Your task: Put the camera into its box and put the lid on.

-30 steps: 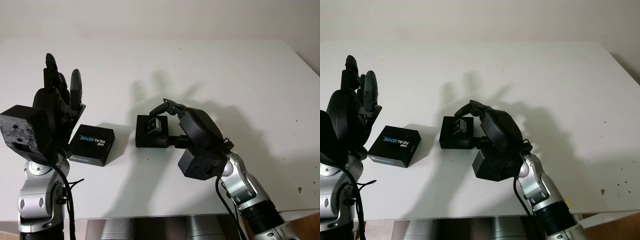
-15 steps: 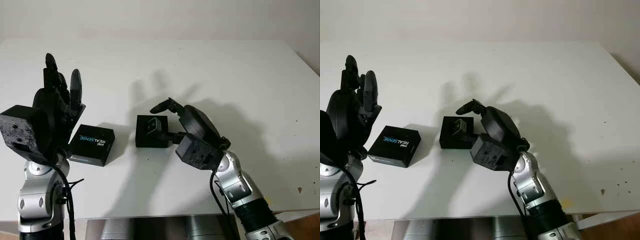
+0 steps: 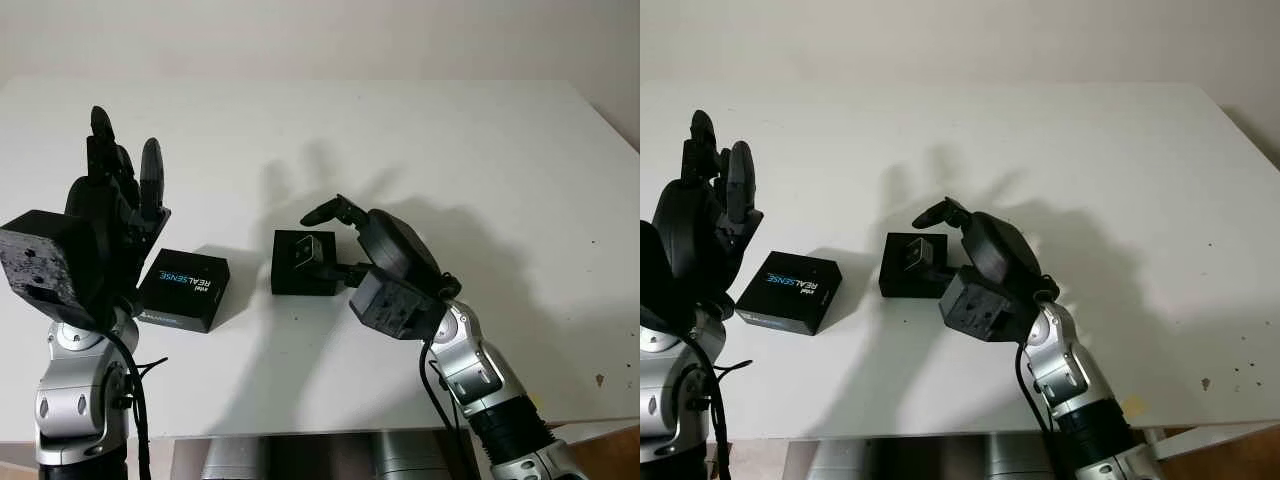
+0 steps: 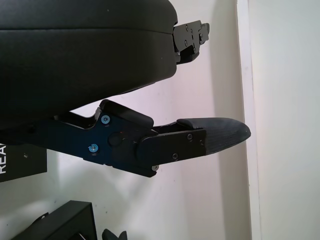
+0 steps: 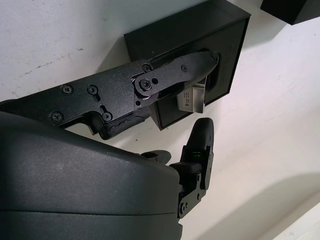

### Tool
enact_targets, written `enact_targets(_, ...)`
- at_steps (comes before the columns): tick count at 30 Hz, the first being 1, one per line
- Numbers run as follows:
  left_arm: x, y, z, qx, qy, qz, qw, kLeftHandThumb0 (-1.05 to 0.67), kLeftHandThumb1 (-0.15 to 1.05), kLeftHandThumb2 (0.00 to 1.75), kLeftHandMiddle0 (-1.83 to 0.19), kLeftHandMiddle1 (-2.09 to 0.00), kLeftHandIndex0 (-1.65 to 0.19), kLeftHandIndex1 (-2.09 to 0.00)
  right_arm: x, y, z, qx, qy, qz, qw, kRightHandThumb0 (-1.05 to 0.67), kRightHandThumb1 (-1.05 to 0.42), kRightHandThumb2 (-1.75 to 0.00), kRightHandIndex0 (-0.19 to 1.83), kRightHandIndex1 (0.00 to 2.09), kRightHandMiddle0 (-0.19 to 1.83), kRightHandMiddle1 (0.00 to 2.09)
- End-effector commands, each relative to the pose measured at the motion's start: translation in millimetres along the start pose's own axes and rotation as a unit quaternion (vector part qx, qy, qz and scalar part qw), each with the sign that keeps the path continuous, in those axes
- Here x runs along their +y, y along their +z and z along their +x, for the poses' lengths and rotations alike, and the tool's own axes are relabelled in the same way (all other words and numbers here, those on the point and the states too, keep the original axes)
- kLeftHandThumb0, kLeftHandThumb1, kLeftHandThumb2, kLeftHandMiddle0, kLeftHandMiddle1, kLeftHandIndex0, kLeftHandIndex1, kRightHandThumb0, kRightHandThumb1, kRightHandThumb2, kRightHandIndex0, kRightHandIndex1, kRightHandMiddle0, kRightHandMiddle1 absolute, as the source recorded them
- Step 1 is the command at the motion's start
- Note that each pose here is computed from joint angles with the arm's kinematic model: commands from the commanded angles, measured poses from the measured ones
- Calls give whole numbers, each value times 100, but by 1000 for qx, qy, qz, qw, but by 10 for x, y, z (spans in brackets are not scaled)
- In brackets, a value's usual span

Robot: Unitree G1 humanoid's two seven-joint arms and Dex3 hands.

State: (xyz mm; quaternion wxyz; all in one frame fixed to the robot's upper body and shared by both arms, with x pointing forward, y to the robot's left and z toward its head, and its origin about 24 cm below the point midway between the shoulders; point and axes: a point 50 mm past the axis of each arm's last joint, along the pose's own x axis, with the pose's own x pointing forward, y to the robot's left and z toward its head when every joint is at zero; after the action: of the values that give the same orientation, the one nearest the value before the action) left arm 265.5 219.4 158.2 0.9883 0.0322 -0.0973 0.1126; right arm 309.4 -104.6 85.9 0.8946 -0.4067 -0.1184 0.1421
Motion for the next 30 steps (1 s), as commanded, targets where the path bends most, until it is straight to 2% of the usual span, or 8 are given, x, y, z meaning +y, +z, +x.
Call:
enact_targets(1, 8, 55, 8, -12, 0, -1, 1000, -71, 105, 55, 19, 0, 19, 0, -7, 28, -15, -14, 0, -14, 1000, -60, -98, -5, 37, 6, 29, 100)
enact_targets(12, 1, 62, 5, -12, 0, 2, 1000, -72, 105, 55, 19, 0, 19, 0, 80, -27, -65, -25, 9, -61, 998, -57, -97, -5, 40, 7, 32, 103)
enact_targets(16, 3, 61, 6, -13, -1, 2, 1000, -72, 105, 55, 19, 0, 19, 0, 93, -33, -72, -33, 3, -64, 997, -49, -98, -5, 44, 9, 38, 117)
enact_targets(20, 5, 58, 7, -13, 0, 2, 1000, -72, 105, 55, 19, 0, 19, 0, 104, -36, -73, -37, 1, -68, 997, -45, -99, -6, 47, 9, 36, 131)
enact_targets(30, 6, 60, 11, -14, 1, 1, 1000, -72, 105, 55, 19, -1, 19, 0, 110, -49, -39, -31, 1, -62, 998, -44, -100, -5, 49, 8, 34, 140)
